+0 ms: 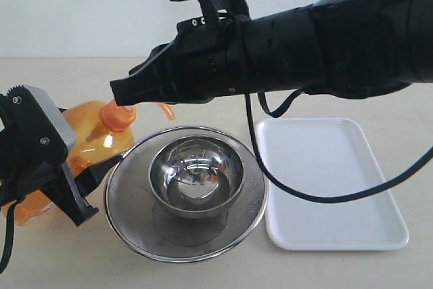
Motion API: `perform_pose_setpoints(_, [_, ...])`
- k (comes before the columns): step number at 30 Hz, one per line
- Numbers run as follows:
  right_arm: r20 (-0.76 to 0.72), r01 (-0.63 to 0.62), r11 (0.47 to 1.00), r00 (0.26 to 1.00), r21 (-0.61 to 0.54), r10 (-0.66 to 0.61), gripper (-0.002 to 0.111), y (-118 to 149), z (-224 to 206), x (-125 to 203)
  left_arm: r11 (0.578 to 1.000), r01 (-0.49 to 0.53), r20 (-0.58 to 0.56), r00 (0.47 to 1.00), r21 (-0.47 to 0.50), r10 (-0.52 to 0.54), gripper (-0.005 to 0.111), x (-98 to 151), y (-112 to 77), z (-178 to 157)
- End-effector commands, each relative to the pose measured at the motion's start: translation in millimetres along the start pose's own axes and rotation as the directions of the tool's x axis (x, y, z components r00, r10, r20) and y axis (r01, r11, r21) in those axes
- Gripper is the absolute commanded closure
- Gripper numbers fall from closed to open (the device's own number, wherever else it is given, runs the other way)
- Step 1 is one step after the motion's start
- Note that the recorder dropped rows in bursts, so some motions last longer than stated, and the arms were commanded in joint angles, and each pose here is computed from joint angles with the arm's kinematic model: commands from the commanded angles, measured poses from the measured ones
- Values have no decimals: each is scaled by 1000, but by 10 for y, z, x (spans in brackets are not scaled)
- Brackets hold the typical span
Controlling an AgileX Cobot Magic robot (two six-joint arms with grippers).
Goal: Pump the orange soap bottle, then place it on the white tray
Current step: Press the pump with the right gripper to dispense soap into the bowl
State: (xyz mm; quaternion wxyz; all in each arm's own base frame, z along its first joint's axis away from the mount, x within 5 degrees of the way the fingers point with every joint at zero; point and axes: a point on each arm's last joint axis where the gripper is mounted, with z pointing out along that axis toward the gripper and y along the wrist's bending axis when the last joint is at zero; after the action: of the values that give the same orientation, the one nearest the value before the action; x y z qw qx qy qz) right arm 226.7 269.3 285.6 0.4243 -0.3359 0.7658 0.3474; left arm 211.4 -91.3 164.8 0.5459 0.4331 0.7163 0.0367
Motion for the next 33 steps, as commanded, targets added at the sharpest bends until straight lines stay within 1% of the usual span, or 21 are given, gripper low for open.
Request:
perform_pose_setpoints(1, [30, 28, 998, 999, -50, -27, 108, 65, -172, -79, 1000, -10, 140, 990, -29, 14, 102, -171, 32, 0])
perform_pose_setpoints(5, [105, 57, 998, 993, -15, -55, 108, 113, -406, -245, 1000, -8, 136, 991, -28, 12, 102, -167, 32, 0])
perform_pose_setpoints(10, [166, 71, 997, 984, -5, -69, 108, 173, -597, -361, 999, 4, 127, 992, -34, 0, 102, -159, 38, 1])
perform_pose_setpoints(13, [161, 65, 998, 985, 20, -67, 108, 142, -574, -347, 999, 4, 123, 992, -32, 0, 102, -155, 36, 2])
perform_pose_setpoints(23, [47, 20, 1000, 999, 18, -21, 108, 21, -231, -114, 999, 4, 128, 992, -35, 0, 102, -160, 39, 1])
perform_pose_setpoints(31, [30, 45, 999, 999, 28, -46, 108, 8, -221, -90, 999, 4, 129, 992, -35, 0, 102, -160, 39, 1])
perform_pose_setpoints(33, [26, 38, 998, 999, 53, -40, 108, -20, -209, -77, 999, 4, 129, 992, -35, 0, 102, -160, 39, 1])
